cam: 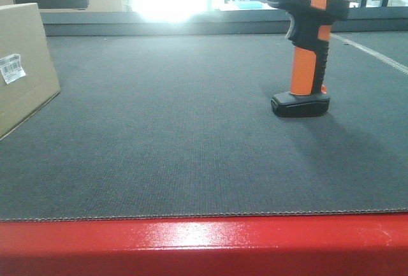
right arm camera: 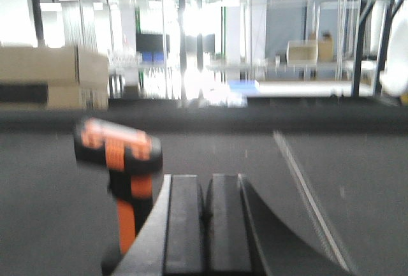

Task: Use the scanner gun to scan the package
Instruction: 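Close the left gripper around the tan cardboard box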

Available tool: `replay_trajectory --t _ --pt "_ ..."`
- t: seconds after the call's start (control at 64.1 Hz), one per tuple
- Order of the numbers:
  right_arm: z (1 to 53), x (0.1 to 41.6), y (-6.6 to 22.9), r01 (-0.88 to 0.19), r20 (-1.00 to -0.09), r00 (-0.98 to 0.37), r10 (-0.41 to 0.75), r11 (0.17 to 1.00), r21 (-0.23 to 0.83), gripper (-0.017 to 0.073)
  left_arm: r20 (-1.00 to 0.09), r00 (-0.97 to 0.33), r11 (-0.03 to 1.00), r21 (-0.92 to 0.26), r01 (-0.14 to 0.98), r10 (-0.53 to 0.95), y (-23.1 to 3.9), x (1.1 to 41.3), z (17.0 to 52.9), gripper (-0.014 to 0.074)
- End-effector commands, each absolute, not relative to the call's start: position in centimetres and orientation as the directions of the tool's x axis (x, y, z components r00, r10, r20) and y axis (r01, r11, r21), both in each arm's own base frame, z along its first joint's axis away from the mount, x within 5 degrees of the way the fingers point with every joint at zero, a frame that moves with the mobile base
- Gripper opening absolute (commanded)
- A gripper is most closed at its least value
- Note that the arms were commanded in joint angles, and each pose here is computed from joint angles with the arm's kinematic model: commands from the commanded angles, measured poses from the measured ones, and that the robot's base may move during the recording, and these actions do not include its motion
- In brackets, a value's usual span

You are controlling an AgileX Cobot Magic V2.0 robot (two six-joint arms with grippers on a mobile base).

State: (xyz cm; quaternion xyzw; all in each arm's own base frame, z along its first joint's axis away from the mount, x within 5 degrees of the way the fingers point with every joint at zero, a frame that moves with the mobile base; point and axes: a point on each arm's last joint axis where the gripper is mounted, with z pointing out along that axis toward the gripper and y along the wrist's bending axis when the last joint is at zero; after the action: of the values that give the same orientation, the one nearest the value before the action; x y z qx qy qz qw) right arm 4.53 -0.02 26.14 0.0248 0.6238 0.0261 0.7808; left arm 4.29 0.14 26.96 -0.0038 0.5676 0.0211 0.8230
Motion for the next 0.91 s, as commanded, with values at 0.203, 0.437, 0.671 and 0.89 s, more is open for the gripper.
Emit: replay_trajectory --t 0.203,0.437,0.671,0.89 --pt "35.4 4.7 0.1 -0.009 -0.972 0.233 0.011 1.0 0.009 -0.0097 -0.968 0.249 1.0 0.011 -0.026 0.018 0.0 2.9 36.3 0.0142" --pt "37.1 9.2 0.1 -0.012 -0.998 0.069 0.013 1.0 0.012 0.0451 -0.994 0.111 1.0 -0.001 -0.017 0.001 0.1 6.0 39.9 0.0508" --pt "35.5 12.6 0.3 -0.023 -0.995 -0.083 0.051 0.998 0.053 0.0568 -0.975 -0.223 0.999 -0.029 0.018 -0.024 -0.2 11.2 41.2 0.0602" --pt "34.7 13.8 1.5 -0.112 -0.989 -0.141 0.038 0.992 0.054 0.0568 -0.835 -0.549 0.998 -0.053 0.025 -0.031 -0.6 17.3 42.6 0.0601"
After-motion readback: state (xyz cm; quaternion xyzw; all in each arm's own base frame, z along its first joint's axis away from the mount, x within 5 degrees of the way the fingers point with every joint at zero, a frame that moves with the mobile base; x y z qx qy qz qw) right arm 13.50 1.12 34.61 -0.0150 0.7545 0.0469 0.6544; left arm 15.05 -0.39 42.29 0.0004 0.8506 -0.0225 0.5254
